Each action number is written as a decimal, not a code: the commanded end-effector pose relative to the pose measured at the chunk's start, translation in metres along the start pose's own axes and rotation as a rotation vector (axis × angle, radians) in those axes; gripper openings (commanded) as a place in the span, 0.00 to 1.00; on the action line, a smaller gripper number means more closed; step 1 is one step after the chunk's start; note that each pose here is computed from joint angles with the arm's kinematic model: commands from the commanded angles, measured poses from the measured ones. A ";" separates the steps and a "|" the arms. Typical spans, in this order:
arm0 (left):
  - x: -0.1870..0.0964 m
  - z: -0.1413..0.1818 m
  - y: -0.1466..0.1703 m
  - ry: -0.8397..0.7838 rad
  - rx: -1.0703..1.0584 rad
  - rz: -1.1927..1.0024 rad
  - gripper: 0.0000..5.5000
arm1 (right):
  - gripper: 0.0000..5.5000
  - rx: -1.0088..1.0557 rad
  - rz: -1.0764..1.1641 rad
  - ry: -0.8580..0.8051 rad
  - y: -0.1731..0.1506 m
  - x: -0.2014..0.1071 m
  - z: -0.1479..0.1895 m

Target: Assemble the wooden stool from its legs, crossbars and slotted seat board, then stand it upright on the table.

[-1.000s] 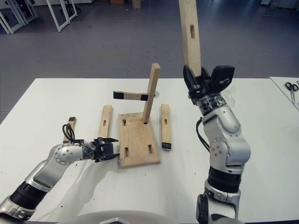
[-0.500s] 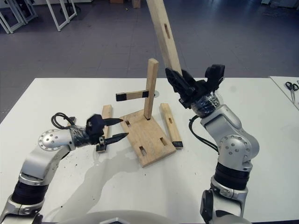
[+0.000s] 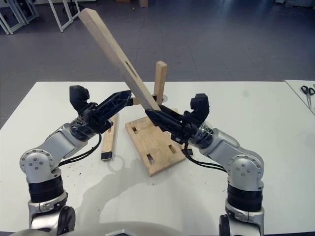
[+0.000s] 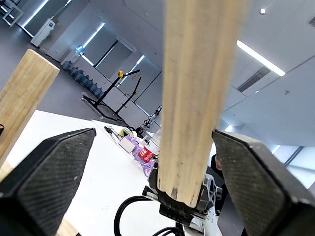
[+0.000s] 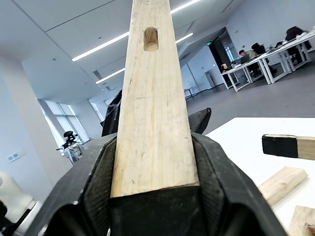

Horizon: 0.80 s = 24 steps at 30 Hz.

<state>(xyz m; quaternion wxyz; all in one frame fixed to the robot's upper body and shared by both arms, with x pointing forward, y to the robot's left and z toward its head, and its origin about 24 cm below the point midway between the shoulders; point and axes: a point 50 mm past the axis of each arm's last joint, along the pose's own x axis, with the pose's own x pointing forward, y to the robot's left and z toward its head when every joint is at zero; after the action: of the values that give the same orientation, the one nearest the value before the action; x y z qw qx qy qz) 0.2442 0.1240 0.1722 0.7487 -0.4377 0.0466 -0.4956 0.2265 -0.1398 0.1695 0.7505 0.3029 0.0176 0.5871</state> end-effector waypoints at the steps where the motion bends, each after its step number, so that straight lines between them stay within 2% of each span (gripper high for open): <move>1: 0.009 0.008 -0.012 0.000 -0.005 -0.076 0.80 | 0.37 0.061 0.052 0.063 0.004 -0.004 -0.009; 5: 0.005 0.006 -0.027 0.071 -0.013 -0.190 0.80 | 0.37 0.100 0.075 0.078 0.001 -0.008 -0.010; 7: 0.001 0.000 -0.024 0.134 0.011 -0.173 0.80 | 0.37 0.111 0.101 0.046 0.002 -0.006 -0.005; 10: -0.006 -0.010 -0.014 0.194 0.053 -0.106 0.88 | 0.37 0.130 0.134 -0.006 0.004 -0.007 0.002; 15: -0.007 -0.009 -0.005 0.181 0.081 -0.068 1.00 | 0.37 0.139 0.139 0.032 0.007 -0.008 0.000; 24: -0.007 -0.004 -0.019 0.158 0.005 -0.195 1.00 | 0.37 0.133 0.130 0.088 0.006 -0.008 -0.006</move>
<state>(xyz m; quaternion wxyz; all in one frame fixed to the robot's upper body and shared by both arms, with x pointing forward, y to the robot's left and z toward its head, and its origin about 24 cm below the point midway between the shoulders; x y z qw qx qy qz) 0.2249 0.1228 0.1769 0.6912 -0.4056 0.0627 -0.5948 0.2188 -0.1453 0.1651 0.6861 0.3452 0.0595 0.6376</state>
